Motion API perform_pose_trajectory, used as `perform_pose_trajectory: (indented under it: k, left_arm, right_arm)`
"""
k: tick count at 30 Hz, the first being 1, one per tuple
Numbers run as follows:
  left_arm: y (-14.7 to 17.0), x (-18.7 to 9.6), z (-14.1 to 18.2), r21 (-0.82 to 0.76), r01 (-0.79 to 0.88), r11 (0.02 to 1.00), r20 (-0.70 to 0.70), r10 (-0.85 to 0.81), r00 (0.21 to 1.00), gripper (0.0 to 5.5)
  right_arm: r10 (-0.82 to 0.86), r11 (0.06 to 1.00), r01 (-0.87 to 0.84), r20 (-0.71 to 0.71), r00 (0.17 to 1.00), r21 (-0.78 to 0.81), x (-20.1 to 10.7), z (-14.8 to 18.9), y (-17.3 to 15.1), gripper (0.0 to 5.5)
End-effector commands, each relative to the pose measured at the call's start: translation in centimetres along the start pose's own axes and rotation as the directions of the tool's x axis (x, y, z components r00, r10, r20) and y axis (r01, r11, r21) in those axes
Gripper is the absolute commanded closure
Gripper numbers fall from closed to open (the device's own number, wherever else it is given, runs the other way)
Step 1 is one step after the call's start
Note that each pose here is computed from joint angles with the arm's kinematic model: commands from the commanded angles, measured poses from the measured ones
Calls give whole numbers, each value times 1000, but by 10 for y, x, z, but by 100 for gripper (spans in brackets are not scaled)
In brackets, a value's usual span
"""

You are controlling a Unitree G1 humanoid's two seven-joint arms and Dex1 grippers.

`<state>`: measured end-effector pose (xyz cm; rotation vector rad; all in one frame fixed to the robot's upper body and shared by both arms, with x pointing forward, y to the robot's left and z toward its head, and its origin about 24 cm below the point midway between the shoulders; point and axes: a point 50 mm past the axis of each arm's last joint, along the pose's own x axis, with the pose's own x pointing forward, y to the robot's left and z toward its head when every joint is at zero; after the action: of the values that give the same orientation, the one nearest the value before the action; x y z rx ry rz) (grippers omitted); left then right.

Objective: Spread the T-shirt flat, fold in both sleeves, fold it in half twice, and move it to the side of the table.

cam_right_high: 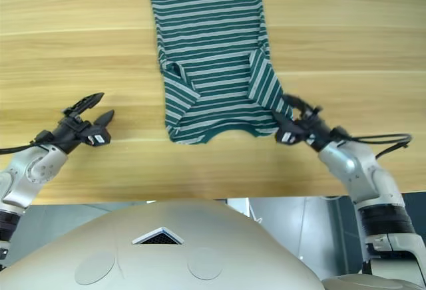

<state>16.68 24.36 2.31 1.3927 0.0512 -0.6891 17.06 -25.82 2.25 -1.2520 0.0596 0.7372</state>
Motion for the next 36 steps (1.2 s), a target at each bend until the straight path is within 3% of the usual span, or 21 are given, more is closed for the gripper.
perform_pose_trajectory:
  k: [1,11,17,20,23,27,29,31,36]
  left_arm:
    - [7,1,6,13,-10,1000,17,10,1000,254]
    - [1,-5,7,17,56,998,39,-57,998,254]
    - [-6,1,10,36,127,991,105,-130,986,254]
    - [-15,6,17,47,225,973,182,-230,956,254]
    - [-21,10,26,69,327,942,277,-333,901,254]
    - [-23,11,48,85,416,905,419,-411,809,254]
    - [-21,13,52,82,426,901,447,-416,792,229]
    - [-23,11,52,102,450,887,441,-446,779,202]
    - [-27,5,53,129,491,862,440,-493,751,197]
  right_arm:
    - [129,992,-130,-26,991,-2,-3,0,25,274]
    - [189,982,-190,92,978,0,-18,35,33,274]
    - [-27,998,22,98,995,57,-10,33,0,274]
    - [-308,939,276,143,941,206,-12,37,-46,274]
    - [-423,893,385,142,895,233,-21,31,-78,274]
    - [-335,942,334,23,942,37,-25,-1,-80,274]
    - [-265,964,265,-28,964,-21,-24,-12,-70,272]
    - [-159,986,157,-56,986,-50,-23,-18,-52,272]
    - [69,996,-73,-82,994,-45,-32,-22,-11,272]
